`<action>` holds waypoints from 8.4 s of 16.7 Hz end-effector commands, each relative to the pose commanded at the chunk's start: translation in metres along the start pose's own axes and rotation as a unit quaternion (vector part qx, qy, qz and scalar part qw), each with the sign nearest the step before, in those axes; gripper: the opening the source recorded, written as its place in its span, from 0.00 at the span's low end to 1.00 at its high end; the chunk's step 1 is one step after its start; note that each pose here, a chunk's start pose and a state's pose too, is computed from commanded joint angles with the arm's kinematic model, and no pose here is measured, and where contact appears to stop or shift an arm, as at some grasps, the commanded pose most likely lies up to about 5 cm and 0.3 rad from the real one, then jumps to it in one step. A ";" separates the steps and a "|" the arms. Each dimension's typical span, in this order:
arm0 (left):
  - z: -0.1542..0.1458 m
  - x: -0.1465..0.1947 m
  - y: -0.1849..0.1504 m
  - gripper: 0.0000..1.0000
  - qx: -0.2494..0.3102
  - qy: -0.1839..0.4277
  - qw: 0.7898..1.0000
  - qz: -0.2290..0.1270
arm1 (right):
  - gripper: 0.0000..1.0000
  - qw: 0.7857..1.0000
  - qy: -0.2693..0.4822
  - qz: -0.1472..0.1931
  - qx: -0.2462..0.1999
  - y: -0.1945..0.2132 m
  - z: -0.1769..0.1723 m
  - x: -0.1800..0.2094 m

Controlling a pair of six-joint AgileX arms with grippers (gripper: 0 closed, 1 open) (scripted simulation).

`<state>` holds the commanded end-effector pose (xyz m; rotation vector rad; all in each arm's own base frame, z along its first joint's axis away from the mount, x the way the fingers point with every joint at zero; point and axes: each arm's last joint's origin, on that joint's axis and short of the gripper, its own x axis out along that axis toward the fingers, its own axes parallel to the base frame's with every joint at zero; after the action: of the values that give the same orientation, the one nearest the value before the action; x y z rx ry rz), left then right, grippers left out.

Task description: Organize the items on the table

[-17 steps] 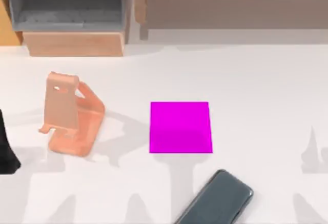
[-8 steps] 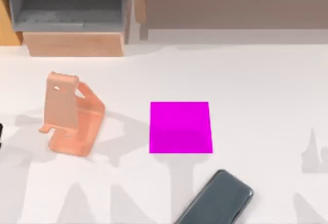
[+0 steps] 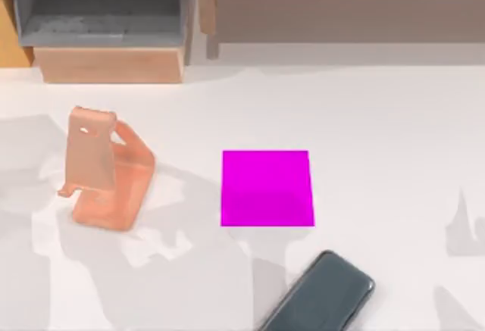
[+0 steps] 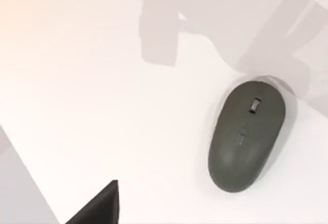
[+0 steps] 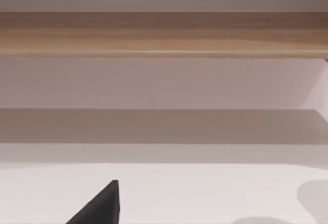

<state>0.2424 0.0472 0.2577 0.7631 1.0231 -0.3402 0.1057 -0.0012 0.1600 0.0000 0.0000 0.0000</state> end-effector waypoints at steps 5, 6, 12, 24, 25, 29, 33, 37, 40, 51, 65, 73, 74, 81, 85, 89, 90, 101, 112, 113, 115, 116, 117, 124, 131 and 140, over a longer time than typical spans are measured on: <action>0.009 0.064 0.047 1.00 0.100 0.091 0.980 -0.147 | 1.00 1.000 0.000 0.000 0.000 0.000 0.000 0.000; 0.009 0.075 0.053 1.00 0.113 0.101 0.974 -0.171 | 1.00 1.000 0.000 0.000 0.000 0.000 0.000 0.000; 0.006 0.105 0.066 1.00 0.141 0.119 0.956 -0.229 | 1.00 1.000 0.000 0.000 0.000 0.000 0.000 0.000; -0.016 0.173 0.037 1.00 0.141 0.118 0.957 -0.225 | 1.00 1.000 0.000 0.000 0.000 0.000 0.000 0.000; -0.019 0.179 0.033 1.00 0.141 0.118 0.956 -0.227 | 1.00 1.000 0.000 0.000 0.000 0.000 0.000 0.000; -0.021 0.183 0.030 1.00 0.141 0.119 0.956 -0.229 | 1.00 1.000 0.000 0.000 0.000 0.000 0.000 0.000; -0.021 0.183 0.030 0.77 0.141 0.119 0.956 -0.229 | 1.00 1.000 0.000 0.000 0.000 0.000 0.000 0.000; -0.021 0.183 0.030 0.47 0.141 0.119 0.956 -0.229 | 1.00 1.000 0.000 0.000 0.000 0.000 0.000 0.000; -0.021 0.183 0.030 0.25 0.141 0.119 0.956 -0.229 | 1.00 1.000 0.000 0.000 0.000 0.000 0.000 0.000; -0.021 0.183 0.030 0.00 0.141 0.119 0.956 -0.229 | 1.00 1.000 0.000 0.000 0.000 0.000 0.000 0.000; 0.011 0.089 0.071 0.00 0.136 0.118 0.956 -0.232 | 1.00 1.000 0.000 0.000 0.000 0.000 0.000 0.000; 0.055 0.077 0.077 0.00 0.116 0.124 0.972 -0.165 | 1.00 1.000 0.000 0.000 0.000 0.000 0.000 0.000; 0.071 0.073 0.076 0.00 0.104 0.124 0.976 -0.145 | 1.00 1.000 0.000 0.000 0.000 0.000 0.000 0.000; 0.198 0.070 0.012 0.00 -0.060 0.102 0.990 -0.081 | 1.00 1.000 0.000 0.000 0.000 0.000 0.000 0.000; 0.255 0.087 -0.069 0.00 -0.174 0.119 0.972 -0.107 | 1.00 1.000 0.000 0.000 0.000 0.000 0.000 0.000; 0.280 0.110 -0.153 0.00 -0.273 0.175 0.937 -0.129 | 1.00 1.000 0.000 0.000 0.000 0.000 0.000 0.000; 0.283 0.114 -0.170 0.00 -0.292 0.188 0.929 -0.132 | 1.00 1.000 0.000 0.000 0.000 0.000 0.000 0.000; 0.290 0.126 -0.223 0.00 -0.354 0.218 0.899 -0.138 | 1.00 1.000 0.000 0.000 0.000 0.000 0.000 0.000; 0.288 0.134 -0.229 0.08 -0.353 0.218 0.899 -0.139 | 1.00 1.000 0.000 0.000 0.000 0.000 0.000 0.000; 0.288 0.134 -0.229 0.15 -0.353 0.218 0.899 -0.139 | 1.00 1.000 0.000 0.000 0.000 0.000 0.000 0.000; 0.288 0.134 -0.229 0.30 -0.353 0.218 0.899 -0.139 | 1.00 1.000 0.000 0.000 0.000 0.000 0.000 0.000; 0.288 0.134 -0.229 0.38 -0.353 0.218 0.899 -0.139 | 1.00 1.000 0.000 0.000 0.000 0.000 0.000 0.000; 0.288 0.134 -0.229 0.45 -0.353 0.218 0.899 -0.139 | 1.00 1.000 0.000 0.000 0.000 0.000 0.000 0.000; 0.288 0.134 -0.229 0.98 -0.353 0.218 0.899 -0.139 | 1.00 1.000 0.000 0.000 0.000 0.000 0.000 0.000; 0.288 0.134 -0.229 1.00 -0.353 0.218 0.899 -0.139 | 1.00 1.000 0.000 0.000 0.000 0.000 0.000 0.000; 0.279 0.090 -0.266 1.00 -0.267 0.193 0.930 -0.162 | 1.00 1.000 0.000 0.000 0.000 0.000 0.000 0.000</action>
<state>0.3098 -0.3283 0.1538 0.1604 1.5395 -0.1759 0.1057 -0.0012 0.1600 0.0000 0.0000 0.0000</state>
